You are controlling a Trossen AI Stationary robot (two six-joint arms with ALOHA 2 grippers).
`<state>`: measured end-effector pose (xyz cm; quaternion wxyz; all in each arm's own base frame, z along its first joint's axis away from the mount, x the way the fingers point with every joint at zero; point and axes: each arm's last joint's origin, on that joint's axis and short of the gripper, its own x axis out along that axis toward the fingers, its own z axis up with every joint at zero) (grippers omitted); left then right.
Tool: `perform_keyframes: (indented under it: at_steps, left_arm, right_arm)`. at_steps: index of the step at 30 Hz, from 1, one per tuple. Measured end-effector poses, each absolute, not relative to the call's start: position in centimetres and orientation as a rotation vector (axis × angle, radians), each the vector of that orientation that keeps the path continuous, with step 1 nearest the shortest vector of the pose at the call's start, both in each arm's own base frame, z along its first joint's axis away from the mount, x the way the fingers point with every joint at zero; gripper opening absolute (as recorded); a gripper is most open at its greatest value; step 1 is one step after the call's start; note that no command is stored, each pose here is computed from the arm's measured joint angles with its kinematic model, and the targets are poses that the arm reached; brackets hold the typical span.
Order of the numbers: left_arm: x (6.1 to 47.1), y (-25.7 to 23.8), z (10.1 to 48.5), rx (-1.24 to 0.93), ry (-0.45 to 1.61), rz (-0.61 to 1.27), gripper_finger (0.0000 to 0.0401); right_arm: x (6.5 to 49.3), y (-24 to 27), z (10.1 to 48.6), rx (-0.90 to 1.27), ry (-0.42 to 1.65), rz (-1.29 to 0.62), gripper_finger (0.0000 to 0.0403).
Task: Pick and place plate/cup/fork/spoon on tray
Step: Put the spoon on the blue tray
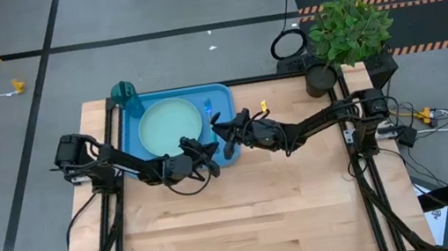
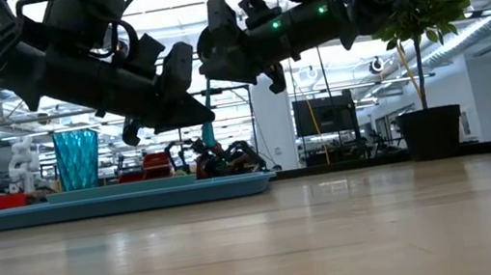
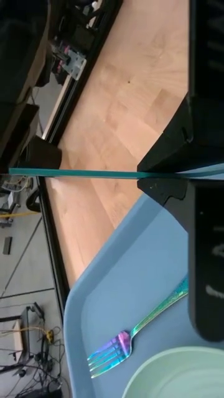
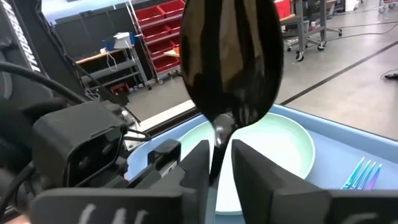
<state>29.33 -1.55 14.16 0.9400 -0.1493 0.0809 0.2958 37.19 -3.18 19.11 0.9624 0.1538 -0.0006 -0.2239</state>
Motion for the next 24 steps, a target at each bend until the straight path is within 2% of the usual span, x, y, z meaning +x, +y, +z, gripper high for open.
perform_keyframes:
  at_steps: [3,6,13,16,19,24]
  left_arm:
    - [29.3,-1.5,14.1,-0.302,0.17,0.605,0.0011]
    - [29.3,-1.5,14.1,-0.301,0.17,0.605,0.0005]
    - [29.3,-1.5,14.1,-0.304,0.172,0.606,0.0013]
    - [29.3,-1.5,14.1,-0.306,0.173,0.603,0.0017]
    - [29.3,-1.6,14.0,-0.327,0.183,0.575,0.0033]
    - [29.1,-1.7,14.8,-0.355,0.192,0.524,0.0089]
  right_arm:
    - [37.3,-3.2,19.2,0.309,0.007,-0.456,0.0075]
    - [37.3,-3.2,19.2,0.308,0.006,-0.457,0.0074]
    - [37.4,-3.2,19.2,0.3,0.02,-0.453,0.0014]
    - [37.4,-3.2,19.2,0.292,0.024,-0.45,0.0009]
    - [37.3,-3.4,19.0,0.282,0.043,-0.454,0.0012]
    - [36.9,-4.2,19.0,0.275,0.096,-0.497,0.0004]
